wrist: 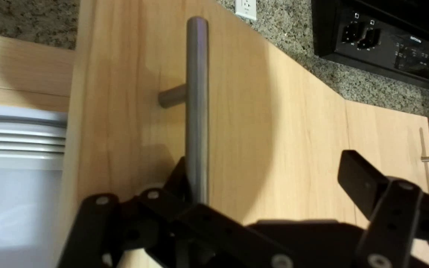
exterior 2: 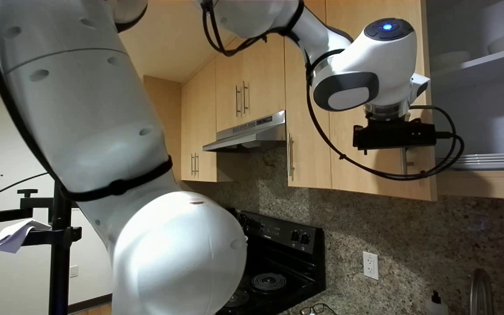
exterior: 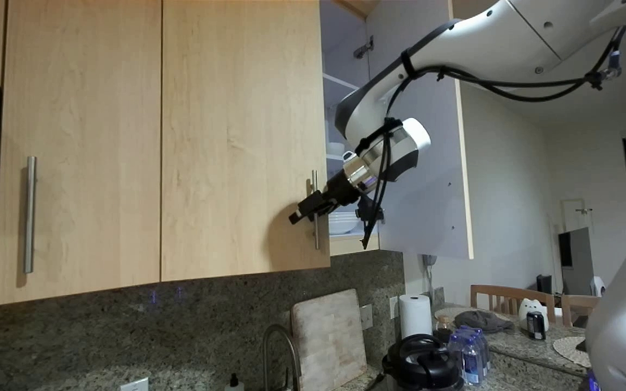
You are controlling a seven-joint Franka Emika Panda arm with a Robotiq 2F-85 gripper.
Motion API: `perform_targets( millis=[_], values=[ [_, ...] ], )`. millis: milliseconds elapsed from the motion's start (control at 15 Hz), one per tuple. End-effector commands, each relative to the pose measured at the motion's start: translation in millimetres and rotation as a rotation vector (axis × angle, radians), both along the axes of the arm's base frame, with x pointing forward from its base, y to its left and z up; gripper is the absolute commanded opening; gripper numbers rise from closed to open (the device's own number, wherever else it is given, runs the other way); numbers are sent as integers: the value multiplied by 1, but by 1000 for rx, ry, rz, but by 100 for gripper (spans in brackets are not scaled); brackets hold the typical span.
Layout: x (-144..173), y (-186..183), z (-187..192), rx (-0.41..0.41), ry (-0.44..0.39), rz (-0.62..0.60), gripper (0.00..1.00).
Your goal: Open the cabinet door
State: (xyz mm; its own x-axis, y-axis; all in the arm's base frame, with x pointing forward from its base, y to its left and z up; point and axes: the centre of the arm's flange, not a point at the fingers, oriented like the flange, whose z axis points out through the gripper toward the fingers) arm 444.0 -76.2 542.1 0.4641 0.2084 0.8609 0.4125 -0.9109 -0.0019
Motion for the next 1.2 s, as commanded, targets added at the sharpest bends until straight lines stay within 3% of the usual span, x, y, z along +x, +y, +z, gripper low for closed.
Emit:
perform_targets(
  millis=[0, 667, 1133],
  values=[
    [-27, 50, -42, 68, 43, 129, 100],
    [-56, 80, -49, 201, 31, 29, 100],
    [-71, 88, -54, 232, 36, -22, 100]
  ],
)
